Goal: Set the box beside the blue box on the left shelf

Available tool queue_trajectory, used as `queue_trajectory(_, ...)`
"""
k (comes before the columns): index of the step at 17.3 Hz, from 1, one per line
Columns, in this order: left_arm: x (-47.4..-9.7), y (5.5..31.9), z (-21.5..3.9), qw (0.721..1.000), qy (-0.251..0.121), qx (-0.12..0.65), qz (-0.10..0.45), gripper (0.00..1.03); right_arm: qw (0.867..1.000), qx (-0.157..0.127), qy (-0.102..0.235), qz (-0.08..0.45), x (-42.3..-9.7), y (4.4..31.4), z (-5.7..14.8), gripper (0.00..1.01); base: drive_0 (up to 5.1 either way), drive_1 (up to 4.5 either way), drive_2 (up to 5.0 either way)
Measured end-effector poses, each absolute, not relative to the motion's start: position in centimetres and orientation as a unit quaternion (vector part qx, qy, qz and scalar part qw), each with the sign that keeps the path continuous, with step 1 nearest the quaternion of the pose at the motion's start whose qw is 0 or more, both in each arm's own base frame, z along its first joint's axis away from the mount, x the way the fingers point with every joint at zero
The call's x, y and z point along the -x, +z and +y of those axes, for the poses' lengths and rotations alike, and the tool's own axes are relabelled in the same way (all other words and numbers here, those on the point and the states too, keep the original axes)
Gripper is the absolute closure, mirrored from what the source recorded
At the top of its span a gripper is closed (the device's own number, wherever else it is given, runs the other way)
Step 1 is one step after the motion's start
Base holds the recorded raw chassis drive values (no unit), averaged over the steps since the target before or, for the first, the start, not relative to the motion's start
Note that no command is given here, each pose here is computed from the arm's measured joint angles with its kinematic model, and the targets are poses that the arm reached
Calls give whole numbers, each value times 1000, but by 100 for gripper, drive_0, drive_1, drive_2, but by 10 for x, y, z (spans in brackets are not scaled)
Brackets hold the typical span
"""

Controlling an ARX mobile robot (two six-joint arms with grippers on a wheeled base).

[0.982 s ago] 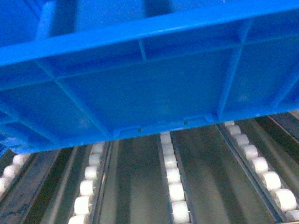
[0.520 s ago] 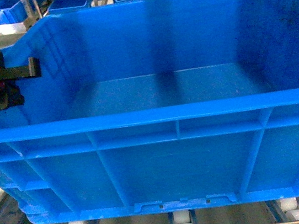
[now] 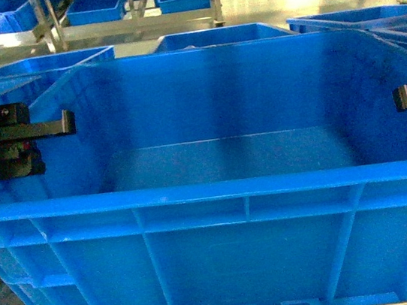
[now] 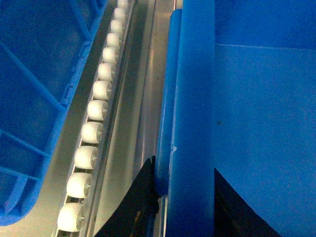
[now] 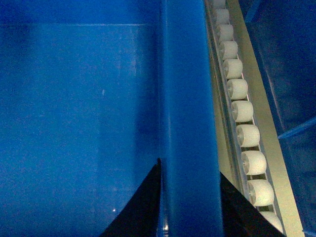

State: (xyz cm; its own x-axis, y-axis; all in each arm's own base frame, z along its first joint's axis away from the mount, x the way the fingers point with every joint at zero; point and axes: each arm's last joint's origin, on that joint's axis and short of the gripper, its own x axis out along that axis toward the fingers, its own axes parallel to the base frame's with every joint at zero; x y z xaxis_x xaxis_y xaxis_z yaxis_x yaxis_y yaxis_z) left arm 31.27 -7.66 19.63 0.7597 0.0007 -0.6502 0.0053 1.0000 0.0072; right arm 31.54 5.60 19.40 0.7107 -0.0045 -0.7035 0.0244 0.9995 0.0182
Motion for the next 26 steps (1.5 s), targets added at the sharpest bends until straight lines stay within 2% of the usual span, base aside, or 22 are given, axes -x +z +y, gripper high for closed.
queue_trajectory(7,-316,191,-87,944,-23,37,326,11,921,-22,31,387,-314,193,64,4,0,0,0)
queue_trajectory(8,-316,191,-89,944,-28,37,326,3,921,-22,33,387,-314,193,65,1,0,0,0)
queue_trajectory(11,-316,191,-89,944,-28,37,326,5,921,-22,33,387,-314,193,65,3,0,0,0)
queue_trajectory(12,-317,192,-89,948,-25,35,314,5,926,-21,31,376,-315,194,65,3,0,0,0)
queue_trajectory(13,-315,179,-88,977,-8,28,212,14,960,-14,12,280,-315,181,65,10,0,0,0)
queue_trajectory(14,-302,171,-84,990,1,13,141,25,981,3,-3,195,-304,170,61,21,0,0,0)
queue_trajectory(16,-269,174,-64,999,-3,10,45,45,997,-1,4,81,-271,170,49,41,0,0,0)
queue_trajectory(17,-257,179,-55,1000,1,14,8,56,1000,-9,-3,19,-256,178,40,54,0,0,0)
queue_trajectory(18,-245,182,-45,1000,7,12,-7,69,1000,-12,-5,-9,-246,184,34,65,0,0,0)
queue_trajectory(20,-223,172,-34,1000,1,7,11,95,1000,-4,1,8,-223,174,27,91,0,0,0)
queue_trajectory(21,-215,171,-30,1000,-1,7,13,102,1000,0,1,14,-214,171,23,101,0,0,0)
queue_trajectory(22,-206,170,-25,1000,2,10,-13,101,1000,-2,0,6,-206,171,19,100,0,0,0)
queue_trajectory(23,-199,163,-21,1000,3,8,7,101,1000,-4,-2,-11,-199,169,16,100,0,0,0)
queue_trajectory(25,-182,160,-15,1000,2,7,15,101,1000,0,2,23,-182,157,12,100,0,0,0)
queue_trajectory(26,-176,164,-13,1000,1,8,3,101,1000,-2,7,9,-176,162,6,100,0,0,0)
